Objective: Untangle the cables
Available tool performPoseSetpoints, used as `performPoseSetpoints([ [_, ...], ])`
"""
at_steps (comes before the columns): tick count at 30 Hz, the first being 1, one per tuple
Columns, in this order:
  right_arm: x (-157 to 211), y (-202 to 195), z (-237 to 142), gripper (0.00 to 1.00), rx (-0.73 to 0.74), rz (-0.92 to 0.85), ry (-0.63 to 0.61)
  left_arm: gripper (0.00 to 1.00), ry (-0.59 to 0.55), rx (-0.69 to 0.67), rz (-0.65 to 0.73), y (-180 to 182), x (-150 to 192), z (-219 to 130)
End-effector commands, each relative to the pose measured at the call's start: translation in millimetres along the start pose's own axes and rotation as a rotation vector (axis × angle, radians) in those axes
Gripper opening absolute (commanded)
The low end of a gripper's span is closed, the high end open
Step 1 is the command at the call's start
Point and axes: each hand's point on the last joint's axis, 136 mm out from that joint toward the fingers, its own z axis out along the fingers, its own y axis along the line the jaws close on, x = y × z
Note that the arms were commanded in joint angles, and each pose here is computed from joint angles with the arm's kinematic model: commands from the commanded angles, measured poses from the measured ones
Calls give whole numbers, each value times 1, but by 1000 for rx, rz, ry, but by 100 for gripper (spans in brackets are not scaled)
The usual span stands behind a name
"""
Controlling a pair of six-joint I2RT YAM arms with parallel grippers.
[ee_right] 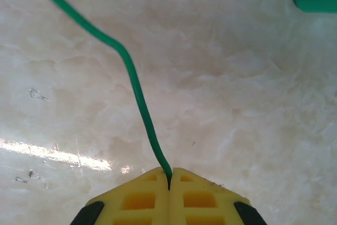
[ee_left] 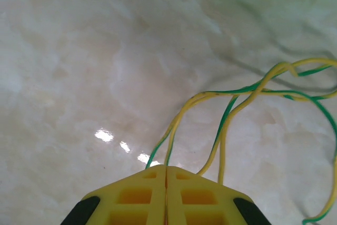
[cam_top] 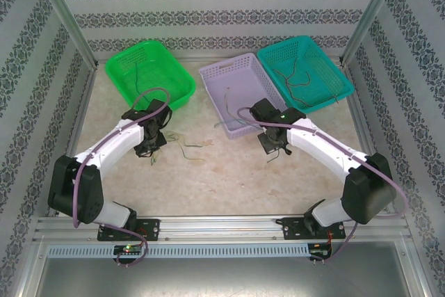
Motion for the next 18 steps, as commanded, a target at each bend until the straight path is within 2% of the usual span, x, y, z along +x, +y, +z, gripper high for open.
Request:
performPoseSetpoints([
  [1,-13,-6,-23,0,-1,-8,-87,0,19,4,-10,5,2,2],
  [4,-21,-3,-38,0,-37,5,-150,0,56,74,-25,-10,7,3],
  [5,-23,-3,-43,0,-50,18,-165,4,70,96,-39,-14,9,2],
  [6,-24,-2,-46,0,-61,23,-170,14,79,116,-51,-17,11,0],
  [8,-27,0,-53,0,-88,35,-171,41,69,169,-82,-24,10,-12],
  [11,-31,3,-59,0,-117,48,-162,64,13,261,-128,-34,1,-45],
  [13,-35,4,-61,0,-120,60,-164,71,-12,321,-165,-39,-6,-67],
  [18,-45,3,-65,0,-111,84,-176,72,-43,473,-279,-51,-24,-122],
])
